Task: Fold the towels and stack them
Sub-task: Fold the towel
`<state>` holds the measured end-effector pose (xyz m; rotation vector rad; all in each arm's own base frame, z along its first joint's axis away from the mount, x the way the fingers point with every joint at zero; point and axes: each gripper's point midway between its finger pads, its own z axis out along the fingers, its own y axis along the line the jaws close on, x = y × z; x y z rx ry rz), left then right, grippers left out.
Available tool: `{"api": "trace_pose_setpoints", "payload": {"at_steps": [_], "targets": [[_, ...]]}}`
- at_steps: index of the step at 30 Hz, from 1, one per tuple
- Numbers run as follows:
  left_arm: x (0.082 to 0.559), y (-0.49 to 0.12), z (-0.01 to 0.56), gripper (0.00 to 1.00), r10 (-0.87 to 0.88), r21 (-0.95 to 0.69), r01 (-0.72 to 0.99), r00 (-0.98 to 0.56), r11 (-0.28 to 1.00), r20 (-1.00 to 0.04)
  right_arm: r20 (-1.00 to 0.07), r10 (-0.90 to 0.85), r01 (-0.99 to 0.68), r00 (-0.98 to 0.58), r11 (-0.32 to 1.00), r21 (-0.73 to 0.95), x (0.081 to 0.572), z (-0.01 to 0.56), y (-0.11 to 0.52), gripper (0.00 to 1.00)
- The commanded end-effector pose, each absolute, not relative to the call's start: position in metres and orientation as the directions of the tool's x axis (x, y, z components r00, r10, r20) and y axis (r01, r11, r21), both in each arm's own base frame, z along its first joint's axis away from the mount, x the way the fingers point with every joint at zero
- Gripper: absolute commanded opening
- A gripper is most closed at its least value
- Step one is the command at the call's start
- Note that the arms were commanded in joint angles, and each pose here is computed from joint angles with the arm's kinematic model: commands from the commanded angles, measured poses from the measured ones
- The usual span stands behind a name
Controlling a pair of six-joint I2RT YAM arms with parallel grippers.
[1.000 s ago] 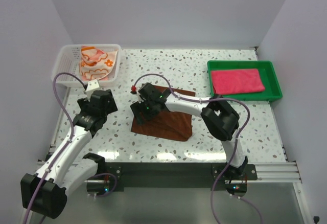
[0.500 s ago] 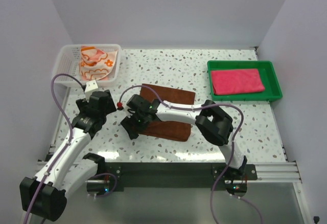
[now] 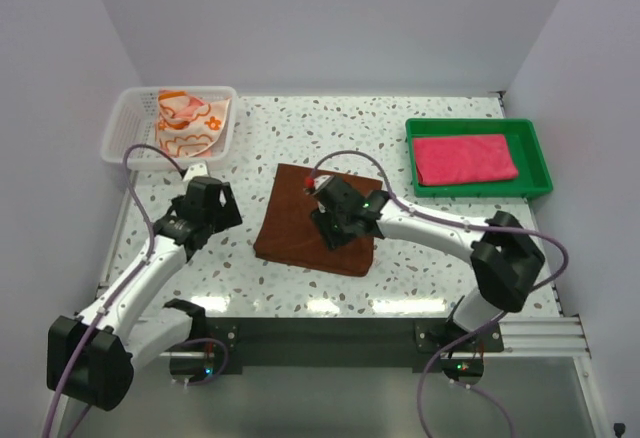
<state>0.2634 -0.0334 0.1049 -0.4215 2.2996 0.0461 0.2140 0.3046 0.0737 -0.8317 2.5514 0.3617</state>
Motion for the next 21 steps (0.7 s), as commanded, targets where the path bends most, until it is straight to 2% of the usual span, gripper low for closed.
{"api": "trace_pose_setpoints", "payload": {"at_steps": [1,5,13,21], "targets": [[0.255,-0.07,0.085,0.86,-0.318,-0.197,-0.25,-0.713,0.948,-0.625,-0.504,-0.344,-0.422,-0.792,0.906,0.045,0.222,0.078,0.261,0.42],[0.246,-0.091,0.062,0.84,-0.263,-0.14,-0.223,-0.779,0.965,-0.57,-0.509,-0.22,-0.285,-0.832,0.957,0.052,0.219,0.079,0.23,0.4],[0.232,-0.099,0.033,0.72,-0.238,-0.09,-0.224,-0.822,0.97,-0.518,-0.483,-0.029,-0.089,-0.875,0.991,0.1,0.206,0.061,0.205,0.4],[0.226,-0.105,0.018,0.62,-0.229,-0.093,-0.21,-0.845,0.973,-0.484,-0.438,0.03,-0.038,-0.898,0.989,0.146,0.194,0.039,0.206,0.39]]}}
